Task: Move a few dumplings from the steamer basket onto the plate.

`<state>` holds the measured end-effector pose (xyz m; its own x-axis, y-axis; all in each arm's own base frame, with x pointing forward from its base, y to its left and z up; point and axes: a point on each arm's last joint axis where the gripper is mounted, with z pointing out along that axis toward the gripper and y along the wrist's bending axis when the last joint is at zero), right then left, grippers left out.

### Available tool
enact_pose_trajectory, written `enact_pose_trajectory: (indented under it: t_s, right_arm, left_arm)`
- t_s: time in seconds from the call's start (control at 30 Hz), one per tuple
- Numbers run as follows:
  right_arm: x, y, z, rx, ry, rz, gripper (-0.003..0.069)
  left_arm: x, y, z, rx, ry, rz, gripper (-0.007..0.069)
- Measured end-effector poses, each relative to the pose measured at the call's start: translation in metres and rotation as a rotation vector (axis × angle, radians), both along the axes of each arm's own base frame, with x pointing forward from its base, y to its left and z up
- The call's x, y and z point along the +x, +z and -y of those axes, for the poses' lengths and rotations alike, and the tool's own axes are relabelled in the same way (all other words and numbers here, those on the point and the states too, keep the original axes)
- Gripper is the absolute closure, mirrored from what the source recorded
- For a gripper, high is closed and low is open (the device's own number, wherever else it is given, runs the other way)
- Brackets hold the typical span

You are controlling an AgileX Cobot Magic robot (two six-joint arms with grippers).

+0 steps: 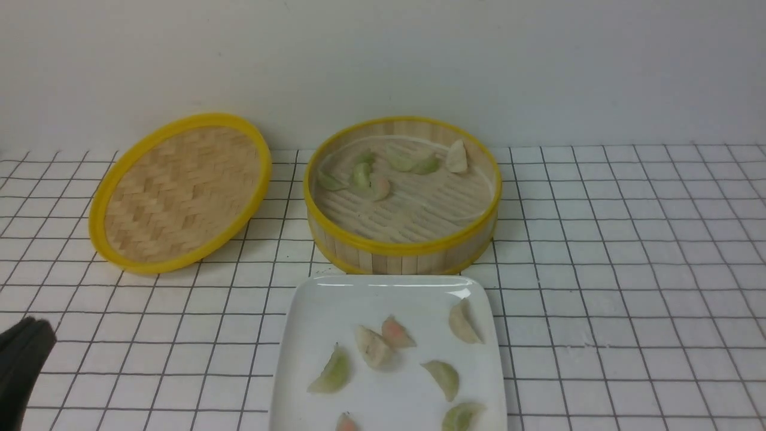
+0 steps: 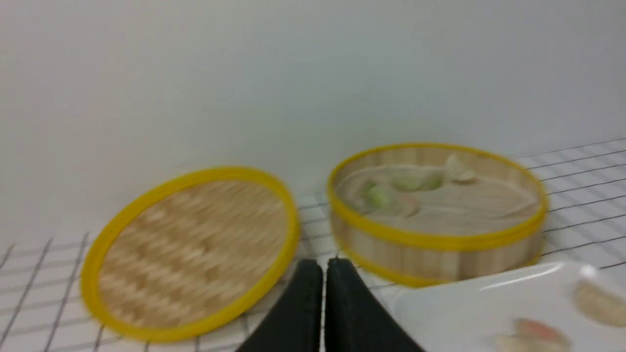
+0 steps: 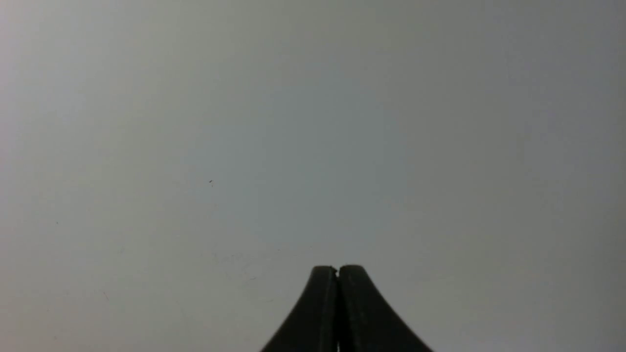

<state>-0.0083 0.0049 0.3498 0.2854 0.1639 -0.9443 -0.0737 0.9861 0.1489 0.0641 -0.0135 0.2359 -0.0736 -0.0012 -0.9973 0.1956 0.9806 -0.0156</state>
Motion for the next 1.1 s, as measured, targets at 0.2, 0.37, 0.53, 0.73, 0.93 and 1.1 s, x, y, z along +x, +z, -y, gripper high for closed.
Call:
enact_pose_trajectory:
  t_s: [0.2, 0.37, 0.53, 0.73, 0.93, 1.1]
  right_arm:
    - [0.000, -0.001, 0.000, 0.000, 0.000, -0.003, 0.0669]
    - [0.000, -0.001, 0.000, 0.001, 0.001, -0.004, 0.0669]
    - [0.000, -0.001, 0.000, 0.001, 0.001, -0.004, 0.0669]
    - [0.000, -0.001, 0.000, 0.001, 0.001, -0.004, 0.0669]
    - [0.000, -0.001, 0.000, 0.001, 0.001, -0.004, 0.0669]
    - [0.000, -0.001, 0.000, 0.001, 0.001, -0.004, 0.0669]
  left_arm:
    - [-0.008, -0.052, -0.010, 0.049, 0.139, -0.097, 0.0631]
    - [-0.012, -0.066, -0.010, 0.078, 0.139, -0.229, 0.0631]
    - [-0.012, -0.066, -0.010, 0.078, 0.139, -0.231, 0.0631]
    - [-0.012, -0.066, -0.010, 0.078, 0.139, -0.231, 0.0631]
    - [-0.012, -0.066, -0.010, 0.078, 0.139, -0.231, 0.0631]
    - [-0.012, -0.066, -0.010, 0.078, 0.139, -0.231, 0.0631]
